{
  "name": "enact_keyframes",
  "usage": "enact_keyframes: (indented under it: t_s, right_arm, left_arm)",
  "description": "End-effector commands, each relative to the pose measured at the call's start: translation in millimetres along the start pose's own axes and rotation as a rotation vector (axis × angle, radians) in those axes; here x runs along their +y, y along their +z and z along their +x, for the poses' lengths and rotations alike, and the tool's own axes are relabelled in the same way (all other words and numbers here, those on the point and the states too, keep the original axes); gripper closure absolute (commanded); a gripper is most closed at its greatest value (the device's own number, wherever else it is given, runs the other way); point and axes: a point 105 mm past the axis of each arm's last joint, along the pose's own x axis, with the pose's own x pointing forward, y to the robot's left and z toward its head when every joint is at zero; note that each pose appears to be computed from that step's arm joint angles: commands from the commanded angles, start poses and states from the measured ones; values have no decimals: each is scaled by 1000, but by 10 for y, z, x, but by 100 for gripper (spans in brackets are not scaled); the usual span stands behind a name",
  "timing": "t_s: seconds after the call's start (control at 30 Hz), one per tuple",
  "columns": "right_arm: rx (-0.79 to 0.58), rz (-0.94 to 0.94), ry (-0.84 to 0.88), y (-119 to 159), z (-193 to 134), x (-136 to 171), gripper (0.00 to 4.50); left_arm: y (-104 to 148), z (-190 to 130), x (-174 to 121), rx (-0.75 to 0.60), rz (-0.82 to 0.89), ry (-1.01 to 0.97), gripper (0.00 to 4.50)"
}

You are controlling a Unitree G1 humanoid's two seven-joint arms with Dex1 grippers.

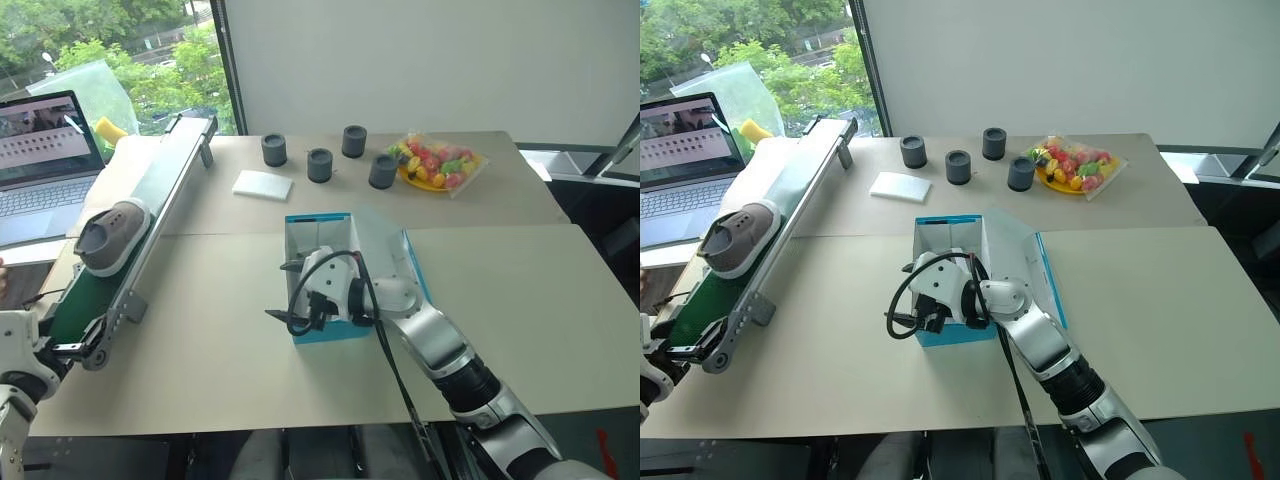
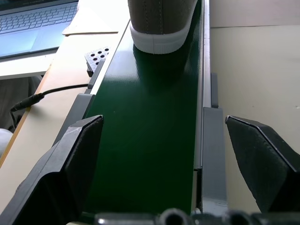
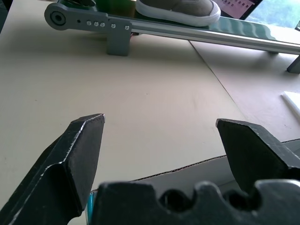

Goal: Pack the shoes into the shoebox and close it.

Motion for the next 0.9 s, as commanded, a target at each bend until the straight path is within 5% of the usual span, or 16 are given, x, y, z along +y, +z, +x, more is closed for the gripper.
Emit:
enact_keyframes:
  t_s: [0.03,0.63,0.83,0.9]
  right_arm:
    - [-42,-23,-30,123,-26,-53,0]
    - [-37,-7,-78,141,-84,-97,0]
    - [-43,2,-91,168,-86,-147,0]
    - [-43,2,-93,168,-86,-159,0]
  left_arm:
    - [94,-18,121,-28,28,21,2]
    - [-108,193,66,-5,-17,-32,2]
    - [70,215,-10,-52,-7,-38,158]
    - [181,234,-39,-89,7,-12,158]
